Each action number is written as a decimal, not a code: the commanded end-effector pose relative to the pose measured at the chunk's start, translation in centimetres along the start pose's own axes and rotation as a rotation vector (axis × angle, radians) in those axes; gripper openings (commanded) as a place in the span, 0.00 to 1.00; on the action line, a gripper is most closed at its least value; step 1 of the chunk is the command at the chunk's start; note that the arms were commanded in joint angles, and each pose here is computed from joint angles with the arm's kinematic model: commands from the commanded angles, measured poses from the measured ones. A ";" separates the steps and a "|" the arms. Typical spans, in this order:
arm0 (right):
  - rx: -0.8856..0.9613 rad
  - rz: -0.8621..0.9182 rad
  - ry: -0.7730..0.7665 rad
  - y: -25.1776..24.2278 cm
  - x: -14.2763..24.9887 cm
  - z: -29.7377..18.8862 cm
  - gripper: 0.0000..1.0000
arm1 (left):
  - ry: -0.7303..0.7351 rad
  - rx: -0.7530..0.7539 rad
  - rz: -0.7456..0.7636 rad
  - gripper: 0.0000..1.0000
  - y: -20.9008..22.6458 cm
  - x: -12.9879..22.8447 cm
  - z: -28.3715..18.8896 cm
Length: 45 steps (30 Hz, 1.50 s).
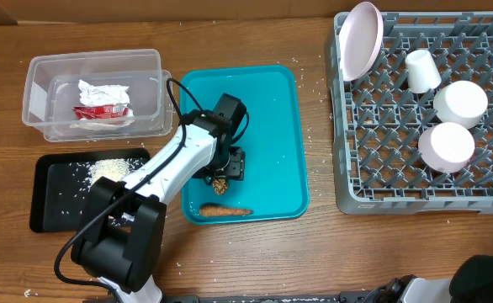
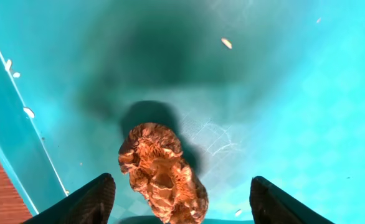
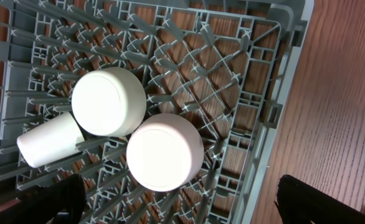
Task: Sort waste into correct bins and load items into the dishwasher
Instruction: 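Carry the snack bar left and drop it onto the black rice tray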
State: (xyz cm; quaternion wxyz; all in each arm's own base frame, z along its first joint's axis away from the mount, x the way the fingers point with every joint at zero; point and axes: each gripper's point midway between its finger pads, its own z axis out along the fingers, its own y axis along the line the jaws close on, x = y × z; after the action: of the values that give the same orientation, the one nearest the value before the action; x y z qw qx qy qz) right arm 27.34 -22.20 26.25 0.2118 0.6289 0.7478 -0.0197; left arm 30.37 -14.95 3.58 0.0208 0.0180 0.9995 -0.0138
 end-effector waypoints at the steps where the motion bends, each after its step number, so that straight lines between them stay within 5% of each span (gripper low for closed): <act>1: -0.014 0.007 -0.014 0.2 -0.3 -0.4 1.00 | 0.027 -0.001 -0.116 0.73 0.2 0.7 -0.2; 7: -0.014 0.007 -0.015 0.2 -0.3 -0.4 1.00 | 0.098 -0.049 -0.303 0.72 1.4 3.3 1.6; 15: -0.014 0.007 -0.014 0.2 -0.3 -0.4 1.00 | 0.048 -0.031 -0.309 0.67 1.2 2.4 2.4; 20: -0.014 0.007 -0.015 0.2 -0.3 -0.4 1.00 | 0.021 -0.036 -0.331 0.53 1.4 1.8 2.4; 28: -0.014 0.007 -0.014 0.2 -0.3 -0.4 1.00 | -0.008 -0.048 -0.330 0.56 1.7 1.2 2.4; 32: -0.014 0.007 -0.015 0.2 -0.3 -0.4 1.00 | -0.009 -0.047 -0.329 0.42 1.7 1.2 2.5; 37: -0.014 0.007 -0.015 0.2 -0.3 -0.4 1.00 | -0.003 -0.047 -0.328 0.37 1.7 1.3 2.4; 45: -0.014 0.007 -0.014 0.2 -0.3 -0.4 1.00 | 0.051 -0.121 -0.352 0.33 3.7 0.6 -2.3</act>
State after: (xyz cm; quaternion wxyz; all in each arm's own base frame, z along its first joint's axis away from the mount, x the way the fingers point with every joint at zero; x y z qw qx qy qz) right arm 27.34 -22.21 26.25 0.2118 0.6291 0.7477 -0.0199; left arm 27.07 -11.86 3.17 -0.0424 -0.1499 0.9869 0.0421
